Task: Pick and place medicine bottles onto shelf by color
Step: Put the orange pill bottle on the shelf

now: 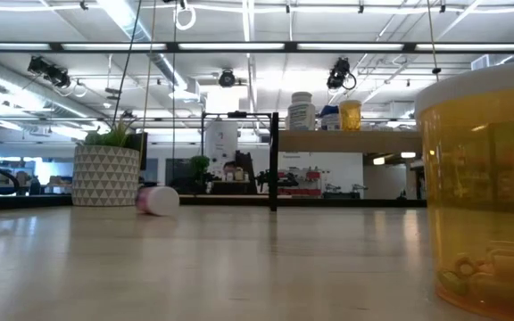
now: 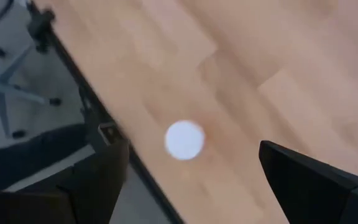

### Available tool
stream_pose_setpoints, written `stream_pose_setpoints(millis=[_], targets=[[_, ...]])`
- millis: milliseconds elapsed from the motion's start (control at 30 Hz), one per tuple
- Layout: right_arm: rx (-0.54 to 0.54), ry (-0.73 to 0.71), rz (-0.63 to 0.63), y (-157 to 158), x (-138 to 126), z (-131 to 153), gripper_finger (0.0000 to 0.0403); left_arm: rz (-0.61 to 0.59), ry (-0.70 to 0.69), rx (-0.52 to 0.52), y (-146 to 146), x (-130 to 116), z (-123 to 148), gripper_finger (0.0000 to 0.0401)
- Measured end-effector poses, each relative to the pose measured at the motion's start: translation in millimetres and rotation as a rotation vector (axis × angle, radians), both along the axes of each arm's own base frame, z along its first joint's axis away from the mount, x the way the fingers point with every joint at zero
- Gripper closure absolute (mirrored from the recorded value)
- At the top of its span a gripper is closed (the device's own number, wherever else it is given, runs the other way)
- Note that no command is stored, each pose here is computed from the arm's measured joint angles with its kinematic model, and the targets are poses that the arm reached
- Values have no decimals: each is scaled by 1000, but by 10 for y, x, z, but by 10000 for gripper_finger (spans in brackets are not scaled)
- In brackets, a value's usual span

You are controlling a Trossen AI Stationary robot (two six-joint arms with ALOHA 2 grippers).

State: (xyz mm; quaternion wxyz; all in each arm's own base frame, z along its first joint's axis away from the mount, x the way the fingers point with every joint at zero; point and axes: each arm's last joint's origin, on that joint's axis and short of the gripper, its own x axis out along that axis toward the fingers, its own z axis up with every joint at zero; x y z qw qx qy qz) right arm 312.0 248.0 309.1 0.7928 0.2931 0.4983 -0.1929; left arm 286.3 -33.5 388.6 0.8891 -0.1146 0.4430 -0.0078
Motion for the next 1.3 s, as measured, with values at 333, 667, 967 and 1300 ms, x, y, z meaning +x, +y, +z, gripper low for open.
stream_pose_setpoints(millis=[333,667,967,1300], targets=[[85,81,96,320,280,-578,34,49,-11,-115,-268,-16,22,225],[-80,56,155,303,289,-668,13,44,0,-155,-467,-67,27,224],[-152,40,209,299,291,-680,3,34,-2,-154,-570,-97,28,214],[-180,91,203,267,239,-945,3,50,-8,-136,-561,-94,28,208]])
